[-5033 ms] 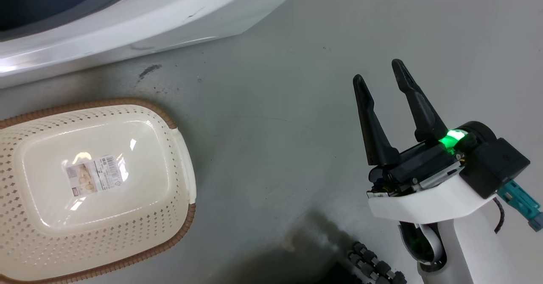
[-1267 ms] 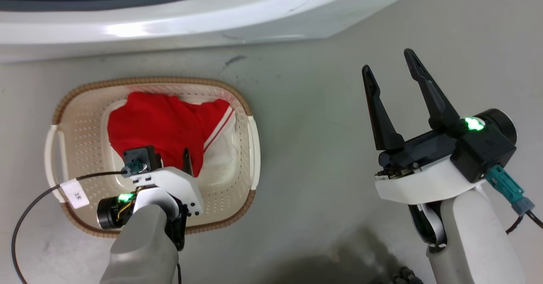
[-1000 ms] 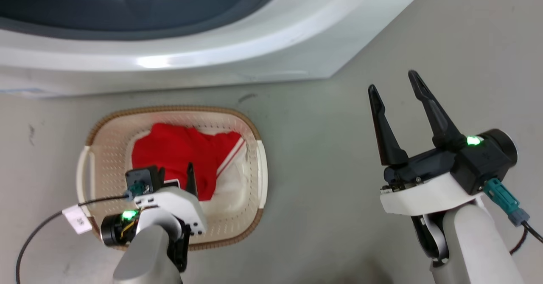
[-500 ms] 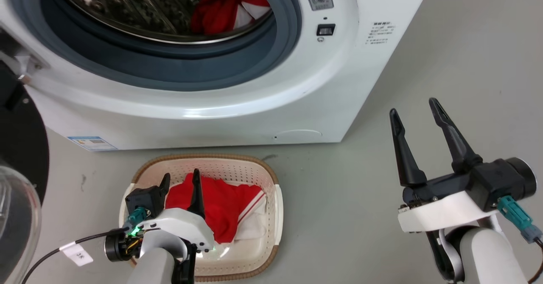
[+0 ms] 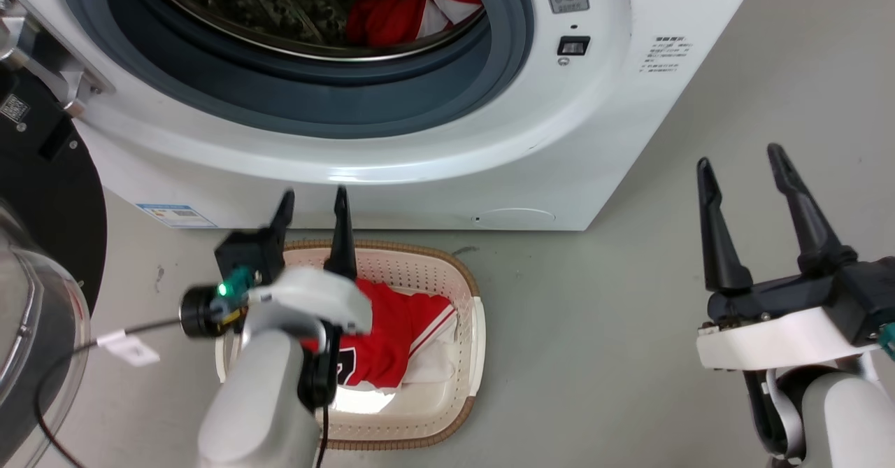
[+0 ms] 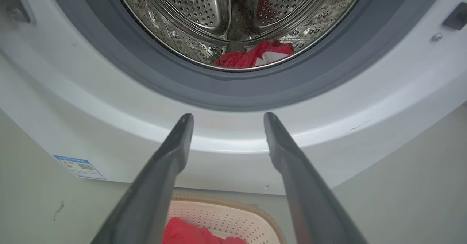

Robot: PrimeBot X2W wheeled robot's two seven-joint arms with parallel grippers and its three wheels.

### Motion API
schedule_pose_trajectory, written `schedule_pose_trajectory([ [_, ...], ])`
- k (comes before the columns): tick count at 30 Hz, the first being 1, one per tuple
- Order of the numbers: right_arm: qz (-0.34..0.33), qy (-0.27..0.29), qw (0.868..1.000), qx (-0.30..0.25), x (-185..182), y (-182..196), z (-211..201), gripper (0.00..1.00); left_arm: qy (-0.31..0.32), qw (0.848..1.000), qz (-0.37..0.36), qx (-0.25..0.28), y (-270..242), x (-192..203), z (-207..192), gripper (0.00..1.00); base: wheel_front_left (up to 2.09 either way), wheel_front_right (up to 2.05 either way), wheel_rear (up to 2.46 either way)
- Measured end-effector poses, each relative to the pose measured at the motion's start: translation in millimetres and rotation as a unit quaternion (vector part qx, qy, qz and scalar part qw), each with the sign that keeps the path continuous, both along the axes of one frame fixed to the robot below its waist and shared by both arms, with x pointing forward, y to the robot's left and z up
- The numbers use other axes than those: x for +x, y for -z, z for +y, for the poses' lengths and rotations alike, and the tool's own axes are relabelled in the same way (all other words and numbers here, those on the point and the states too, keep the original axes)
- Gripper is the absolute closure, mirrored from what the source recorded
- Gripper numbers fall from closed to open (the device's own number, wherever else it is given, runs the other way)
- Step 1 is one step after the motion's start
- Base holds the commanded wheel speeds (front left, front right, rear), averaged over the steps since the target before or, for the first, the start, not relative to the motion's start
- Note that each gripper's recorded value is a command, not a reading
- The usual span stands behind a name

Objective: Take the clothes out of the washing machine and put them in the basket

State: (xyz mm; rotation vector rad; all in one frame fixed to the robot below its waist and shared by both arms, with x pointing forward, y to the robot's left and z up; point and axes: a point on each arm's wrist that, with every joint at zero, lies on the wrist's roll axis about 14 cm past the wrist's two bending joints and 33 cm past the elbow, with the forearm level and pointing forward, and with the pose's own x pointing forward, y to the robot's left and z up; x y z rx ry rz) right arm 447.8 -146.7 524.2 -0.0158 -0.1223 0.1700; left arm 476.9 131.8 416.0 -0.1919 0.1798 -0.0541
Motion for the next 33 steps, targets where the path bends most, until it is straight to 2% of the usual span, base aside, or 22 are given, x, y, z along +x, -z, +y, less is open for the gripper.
schedule_pose_trajectory([
  [8, -0.006, 0.003, 1.0, -0.007, 11, 0, -2, 0.0, 0.021, 0.998, -0.052, 0.013, -30, 60, -9, 0.0, 0.0, 0.0, 0.0],
  [15, -0.011, 0.006, 1.0, -0.014, 20, 1, -5, 0.0, 0.048, 0.997, -0.052, 0.016, -26, 111, -26, 0.0, 0.0, 0.0, 0.0],
  [16, -0.004, 0.011, 1.0, -0.015, 23, 9, -10, 0.0, 0.061, 0.997, -0.041, 0.018, -16, 142, -34, 0.0, 0.0, 0.0, 0.0],
  [22, 0.014, 0.017, 1.0, -0.005, 24, 27, -17, 0.0, 0.08, 0.996, -0.013, 0.029, -6, 191, -43, 0.0, 0.0, 0.0, 0.0],
  [33, 0.061, 0.05, 0.997, 0.015, 15, 66, -42, 0.0, 0.117, 0.984, 0.107, 0.086, 40, 253, -56, 0.0, 0.0, 0.0, 0.0],
])
